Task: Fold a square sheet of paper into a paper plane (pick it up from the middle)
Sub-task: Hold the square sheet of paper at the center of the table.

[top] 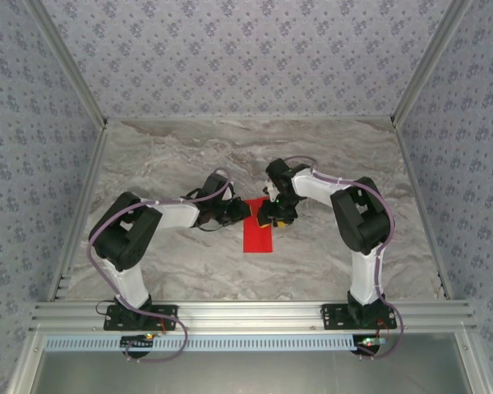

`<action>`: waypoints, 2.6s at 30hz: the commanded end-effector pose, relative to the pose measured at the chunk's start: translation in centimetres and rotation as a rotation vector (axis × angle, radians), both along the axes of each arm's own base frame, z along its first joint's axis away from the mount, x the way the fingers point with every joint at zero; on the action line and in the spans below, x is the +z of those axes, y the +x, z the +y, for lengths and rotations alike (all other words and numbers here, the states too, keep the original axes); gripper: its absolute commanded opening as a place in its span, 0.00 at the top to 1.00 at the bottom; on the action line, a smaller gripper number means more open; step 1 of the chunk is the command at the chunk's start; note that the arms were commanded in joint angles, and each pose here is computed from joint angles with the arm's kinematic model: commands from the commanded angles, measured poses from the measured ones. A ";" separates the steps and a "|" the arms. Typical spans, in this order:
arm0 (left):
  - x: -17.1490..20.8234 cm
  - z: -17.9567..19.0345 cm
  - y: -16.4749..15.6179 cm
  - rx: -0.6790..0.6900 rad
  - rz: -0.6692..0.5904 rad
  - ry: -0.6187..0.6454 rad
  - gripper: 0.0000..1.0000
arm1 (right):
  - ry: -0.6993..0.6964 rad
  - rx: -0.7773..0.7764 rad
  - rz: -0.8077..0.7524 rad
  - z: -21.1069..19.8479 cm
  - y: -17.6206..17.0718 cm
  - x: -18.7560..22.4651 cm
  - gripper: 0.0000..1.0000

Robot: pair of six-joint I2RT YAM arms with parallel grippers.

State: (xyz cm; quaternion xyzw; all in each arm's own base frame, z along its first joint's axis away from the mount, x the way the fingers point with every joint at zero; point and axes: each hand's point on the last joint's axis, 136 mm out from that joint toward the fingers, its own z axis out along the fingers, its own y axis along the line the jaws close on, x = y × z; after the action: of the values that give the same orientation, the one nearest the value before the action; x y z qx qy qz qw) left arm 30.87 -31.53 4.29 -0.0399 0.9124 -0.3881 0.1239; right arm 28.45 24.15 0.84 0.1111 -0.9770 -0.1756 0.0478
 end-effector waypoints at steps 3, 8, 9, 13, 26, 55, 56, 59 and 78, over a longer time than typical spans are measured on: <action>0.6 -1.1 0.1 -0.025 -0.011 -0.030 0.84 | -0.190 0.040 0.076 -2.9 -2.6 -7.4 0.47; 0.7 -0.3 0.6 0.015 -0.031 0.003 0.86 | -0.201 0.051 0.080 -3.0 -2.7 -7.7 0.47; 0.6 0.0 0.7 0.028 -0.041 0.015 0.86 | -0.203 0.053 0.080 -3.0 -2.8 -7.8 0.47; 1.1 0.9 1.1 0.068 -0.072 0.033 0.86 | -0.210 0.055 0.078 -3.1 -2.7 -7.9 0.47; 1.8 0.8 1.2 0.074 -0.095 0.011 0.87 | -0.226 0.065 0.082 -3.3 -2.8 -8.2 0.48; -3.4 0.3 -1.2 -0.039 0.084 0.132 0.92 | -0.231 0.051 0.095 -3.3 -3.1 -8.6 0.48; -3.6 0.5 -1.3 -0.042 0.092 0.143 0.92 | -0.230 0.051 0.097 -3.2 -3.2 -8.6 0.48; -4.6 1.1 -1.7 -0.053 0.114 0.190 0.93 | -0.221 0.039 0.097 -3.1 -3.2 -8.3 0.48; -8.5 3.8 -3.8 -0.050 0.230 0.350 0.97 | 0.163 -0.217 -0.283 -0.9 0.3 6.9 0.54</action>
State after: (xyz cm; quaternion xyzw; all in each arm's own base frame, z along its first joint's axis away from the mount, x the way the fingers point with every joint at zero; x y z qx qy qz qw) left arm 30.25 -31.79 1.80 -0.0131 0.9410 -0.3292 0.0771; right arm 28.18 22.17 6.67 0.0359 -0.9712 -0.2170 -0.0916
